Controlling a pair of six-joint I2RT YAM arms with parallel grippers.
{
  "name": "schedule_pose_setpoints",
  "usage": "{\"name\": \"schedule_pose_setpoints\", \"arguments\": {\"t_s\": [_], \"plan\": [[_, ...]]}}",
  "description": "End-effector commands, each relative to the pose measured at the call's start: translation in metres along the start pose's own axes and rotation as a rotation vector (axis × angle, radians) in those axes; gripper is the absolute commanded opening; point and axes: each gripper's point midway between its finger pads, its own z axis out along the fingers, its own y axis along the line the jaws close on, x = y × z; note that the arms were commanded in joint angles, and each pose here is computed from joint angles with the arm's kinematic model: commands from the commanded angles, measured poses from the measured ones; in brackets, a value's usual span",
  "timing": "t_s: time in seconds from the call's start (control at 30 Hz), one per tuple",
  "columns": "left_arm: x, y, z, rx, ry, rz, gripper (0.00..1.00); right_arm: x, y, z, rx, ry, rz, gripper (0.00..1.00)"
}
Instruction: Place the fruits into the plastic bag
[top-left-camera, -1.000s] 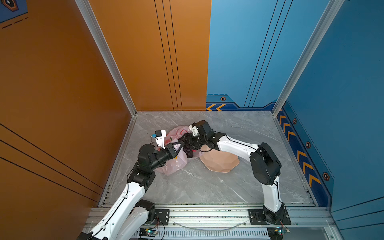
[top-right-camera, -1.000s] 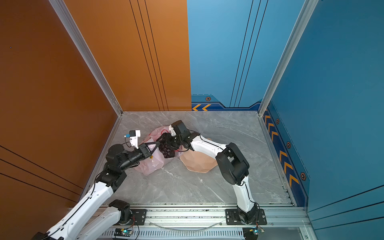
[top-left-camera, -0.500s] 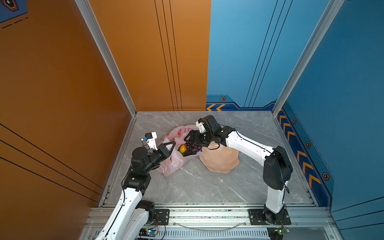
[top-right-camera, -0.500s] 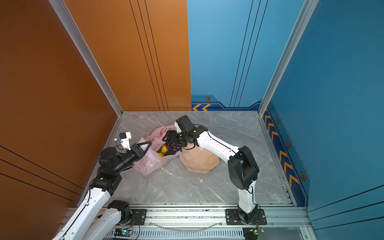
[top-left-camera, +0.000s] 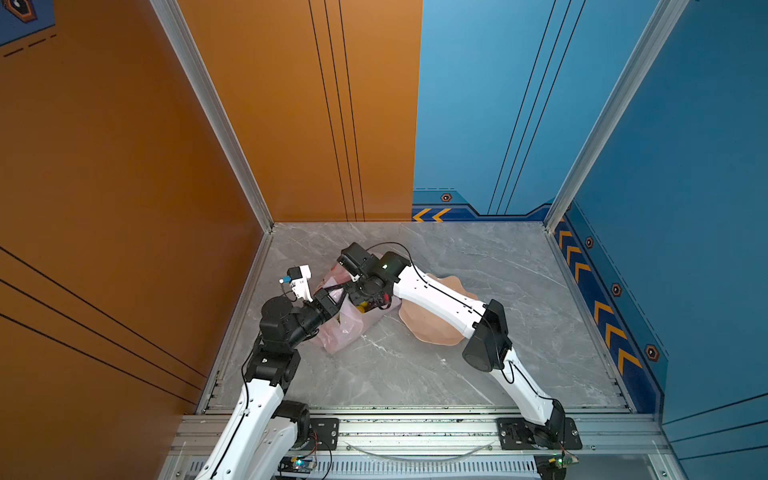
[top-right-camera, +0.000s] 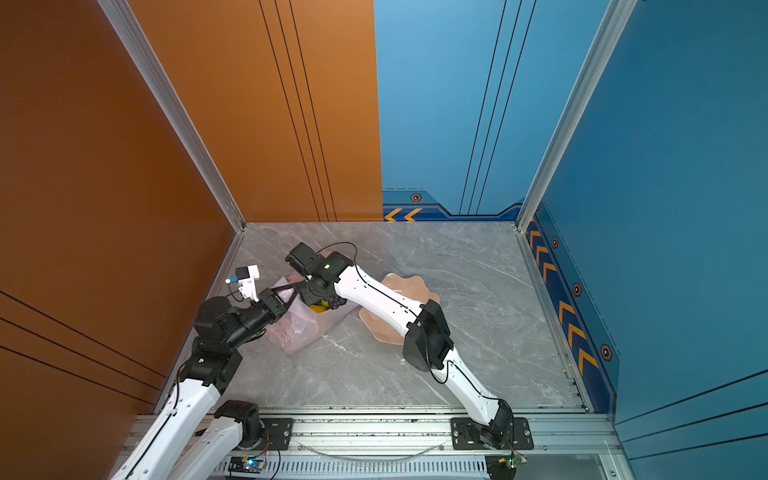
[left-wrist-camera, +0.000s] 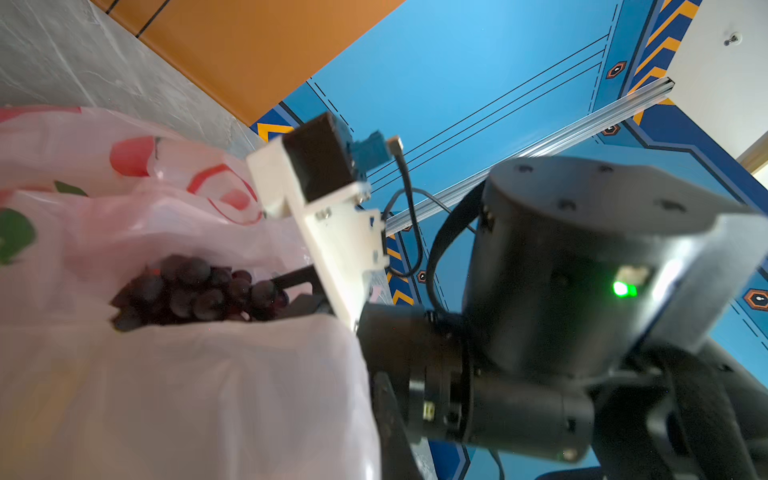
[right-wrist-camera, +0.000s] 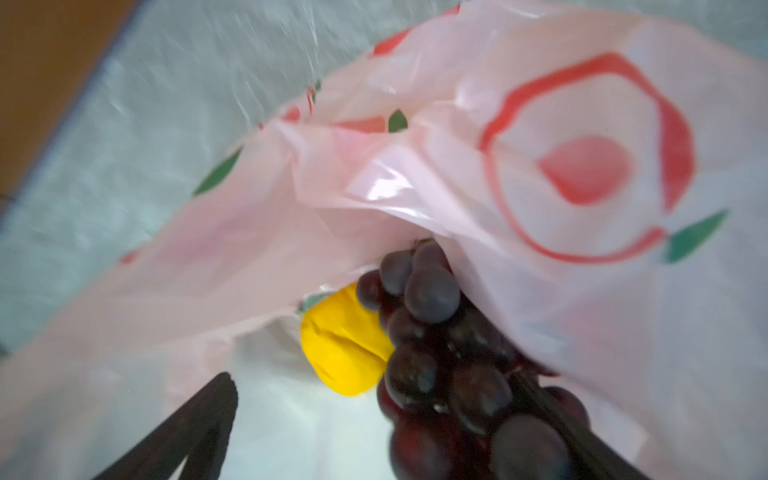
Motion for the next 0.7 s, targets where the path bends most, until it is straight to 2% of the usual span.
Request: {"name": "schedule_pose_setpoints", "arguments": {"t_s": [0.0, 0.1, 0.23, 0.33, 0.37, 0.43, 0.47, 0.57, 0.63, 0.67], "plan": [[0.003, 0.001, -0.001, 0.016, 0.007, -0.008, 0.00, -0.007, -0.037, -0.027, 0.253, -0.040, -0.165, 1.00], [0.002, 0.001, -0.001, 0.018, 0.005, -0.008, 0.00, -0.015, -0.030, -0.040, 0.248, -0.093, -0.186, 1.00], [0.002, 0.000, -0.003, 0.020, 0.002, -0.006, 0.00, -0.023, -0.039, -0.051, 0.319, -0.136, -0.183, 1.00], [0.001, 0.001, -0.004, 0.018, -0.002, -0.005, 0.00, -0.012, 0.002, -0.039, 0.035, -0.068, -0.146, 1.00], [0.001, 0.001, -0.004, 0.016, -0.003, -0.006, 0.00, -0.011, -0.015, -0.033, 0.082, -0.062, -0.098, 1.00], [0.001, 0.000, -0.005, 0.021, -0.006, -0.007, 0.00, -0.009, -0.052, -0.029, 0.256, -0.062, -0.093, 1.00], [0.001, 0.001, -0.005, 0.020, -0.008, -0.008, 0.00, -0.008, -0.044, -0.028, 0.234, -0.054, -0.105, 1.00], [0.002, 0.003, -0.004, 0.018, -0.006, -0.009, 0.00, -0.012, 0.021, -0.042, 0.067, -0.089, -0.209, 1.00], [0.000, 0.001, -0.004, 0.026, -0.009, -0.011, 0.00, -0.012, 0.008, -0.038, 0.103, -0.082, -0.178, 1.00], [0.000, 0.001, -0.004, 0.029, -0.011, -0.011, 0.00, -0.011, -0.024, -0.030, 0.211, -0.068, -0.144, 1.00]]}}
